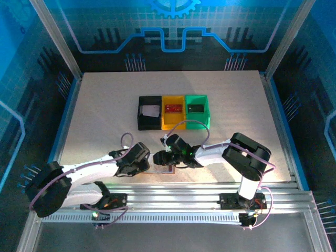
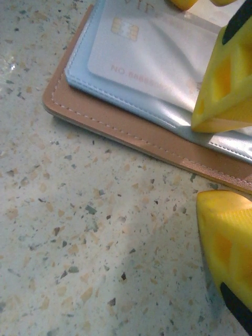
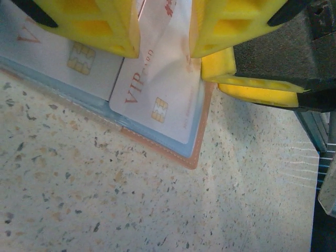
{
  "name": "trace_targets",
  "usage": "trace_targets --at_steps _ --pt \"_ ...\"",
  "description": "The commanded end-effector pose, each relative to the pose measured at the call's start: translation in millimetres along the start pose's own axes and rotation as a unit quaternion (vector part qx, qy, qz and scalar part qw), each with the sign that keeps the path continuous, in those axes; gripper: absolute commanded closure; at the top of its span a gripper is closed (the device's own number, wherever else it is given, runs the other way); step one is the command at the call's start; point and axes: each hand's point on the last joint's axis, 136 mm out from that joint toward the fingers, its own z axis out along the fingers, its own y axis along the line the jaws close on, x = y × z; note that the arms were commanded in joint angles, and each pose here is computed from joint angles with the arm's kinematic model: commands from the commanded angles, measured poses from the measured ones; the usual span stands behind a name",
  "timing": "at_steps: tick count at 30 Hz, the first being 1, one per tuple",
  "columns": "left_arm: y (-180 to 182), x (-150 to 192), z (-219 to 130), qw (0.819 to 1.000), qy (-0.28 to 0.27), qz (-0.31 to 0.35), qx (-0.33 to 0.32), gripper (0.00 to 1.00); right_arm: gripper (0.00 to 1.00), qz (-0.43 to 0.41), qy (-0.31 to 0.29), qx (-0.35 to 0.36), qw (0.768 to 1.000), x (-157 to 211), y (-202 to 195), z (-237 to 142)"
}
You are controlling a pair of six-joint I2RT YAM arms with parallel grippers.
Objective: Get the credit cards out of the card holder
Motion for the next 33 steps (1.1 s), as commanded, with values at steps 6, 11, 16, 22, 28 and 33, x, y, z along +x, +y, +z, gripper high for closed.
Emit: trace_targets --at_steps 6,11,16,22,28,33 --pt "-10.4 36.1 42.3 0.996 0.068 0.002 0.053 0.62 0.68 0.018 0.039 0.144 0.989 30.8 -58.2 -6.5" --pt "-12.9 37.8 43.0 0.996 0.069 0.004 0.059 0.62 0.68 0.017 0.049 0.142 0.988 37.6 -57.4 -0.6" --pt "-17.0 39.0 44.5 0.995 0.068 0.006 0.069 0.63 0.67 0.021 0.060 0.152 0.986 43.7 -59.5 4.7" --pt "-20.3 42.1 48.5 0.995 0.070 0.008 0.074 0.63 0.67 0.034 0.068 0.178 0.981 53.6 -71.1 9.5" --pt "-19.9 44.7 51.2 0.994 0.072 0.011 0.076 0.63 0.68 0.027 0.068 0.132 0.989 54.0 -59.3 18.8" --pt "-19.8 45.6 52.2 0.994 0.072 0.011 0.077 0.63 0.72 0.041 0.069 0.097 0.992 57.3 -53.0 20.6"
